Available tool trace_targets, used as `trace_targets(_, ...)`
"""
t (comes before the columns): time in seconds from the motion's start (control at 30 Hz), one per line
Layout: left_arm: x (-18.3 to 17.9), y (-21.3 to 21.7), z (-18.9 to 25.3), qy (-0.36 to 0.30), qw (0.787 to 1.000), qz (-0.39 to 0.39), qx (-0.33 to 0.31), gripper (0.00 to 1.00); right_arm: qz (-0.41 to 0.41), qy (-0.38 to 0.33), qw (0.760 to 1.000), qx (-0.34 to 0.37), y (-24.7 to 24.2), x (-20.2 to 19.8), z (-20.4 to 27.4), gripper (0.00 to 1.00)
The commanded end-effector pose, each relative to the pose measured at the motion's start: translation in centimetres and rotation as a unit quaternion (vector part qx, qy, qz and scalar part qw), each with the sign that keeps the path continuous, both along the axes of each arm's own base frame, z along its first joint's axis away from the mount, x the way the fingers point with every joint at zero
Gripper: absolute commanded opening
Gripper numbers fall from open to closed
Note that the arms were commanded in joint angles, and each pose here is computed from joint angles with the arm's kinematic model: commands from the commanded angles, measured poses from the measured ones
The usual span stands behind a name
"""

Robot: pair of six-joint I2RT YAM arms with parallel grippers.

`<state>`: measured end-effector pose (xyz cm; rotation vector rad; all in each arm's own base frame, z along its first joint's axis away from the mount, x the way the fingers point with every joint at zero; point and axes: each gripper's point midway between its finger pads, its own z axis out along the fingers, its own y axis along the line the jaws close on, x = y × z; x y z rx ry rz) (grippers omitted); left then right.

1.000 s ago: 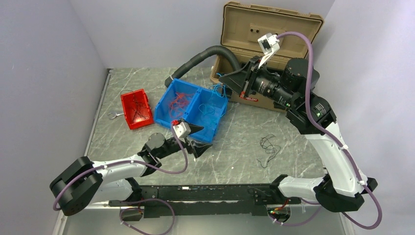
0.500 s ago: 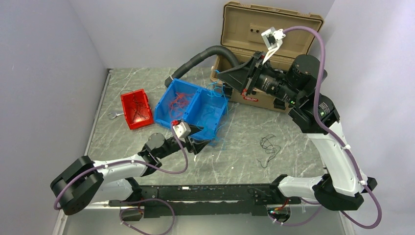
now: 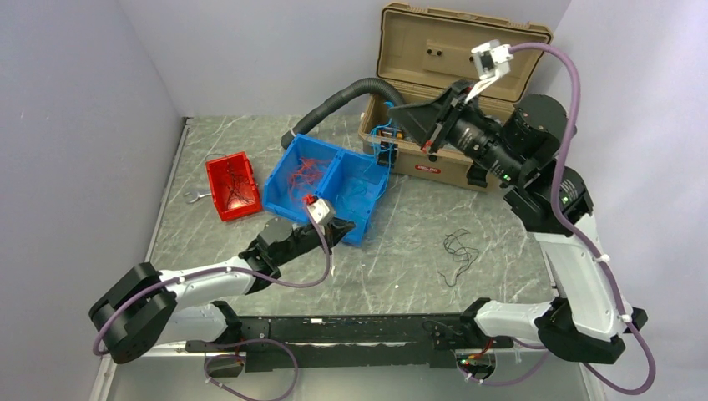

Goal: Untangle the cables

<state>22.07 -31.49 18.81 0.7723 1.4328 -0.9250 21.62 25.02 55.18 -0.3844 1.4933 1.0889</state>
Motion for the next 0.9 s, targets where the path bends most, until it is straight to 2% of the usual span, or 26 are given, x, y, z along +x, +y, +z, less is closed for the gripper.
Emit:
trace_targets(0.0, 4.2, 3.5, -0.6, 0.046, 0.987, 0.151, 0.019, 0.0, -0.209, -0.041, 0.977, -0.006, -7.9, 2.1, 2.3, 0.0)
trace_targets(0.1, 6.5, 6.8, -2.3, 0.1, 0.967, 0.235, 0.019, 0.0, -0.342, -0.038, 0.938, -0.037, -13.0, 3.6, 1.5, 0.0)
trace_targets(0.17, 7.6, 8.8, -3.2, 0.131, 0.952, 0.277, 0.016, 0.0, -0.433, -0.023, 0.899, -0.062, -16.5, 4.4, 0.3, 0.0)
trace_targets(0.27, 8.0, 10.7, -3.3, 0.139, 0.939, 0.316, 0.007, 0.0, -0.501, -0.014, 0.861, -0.083, -19.2, 4.6, -1.1, 0.0)
trace_targets(0.37, 7.9, 12.3, -3.0, 0.132, 0.928, 0.348, -0.012, 0.0, -0.531, -0.015, 0.842, -0.091, -20.4, 4.7, -1.8, 0.0)
trace_targets(0.6, 7.4, 14.5, -1.2, 0.098, 0.918, 0.381, -0.04, 0.0, -0.485, -0.025, 0.867, -0.115, -17.6, 6.2, -1.9, 0.0)
trace_targets(0.77, 6.0, 13.2, 1.8, 0.069, 0.941, 0.324, -0.065, 0.0, -0.381, -0.043, 0.915, -0.127, -12.5, 7.2, -1.4, 0.0)
trace_targets(0.87, 5.2, 11.9, 4.3, 0.067, 0.955, 0.281, -0.074, 0.0, -0.347, -0.041, 0.928, -0.133, -10.4, 7.9, -1.6, 0.0)
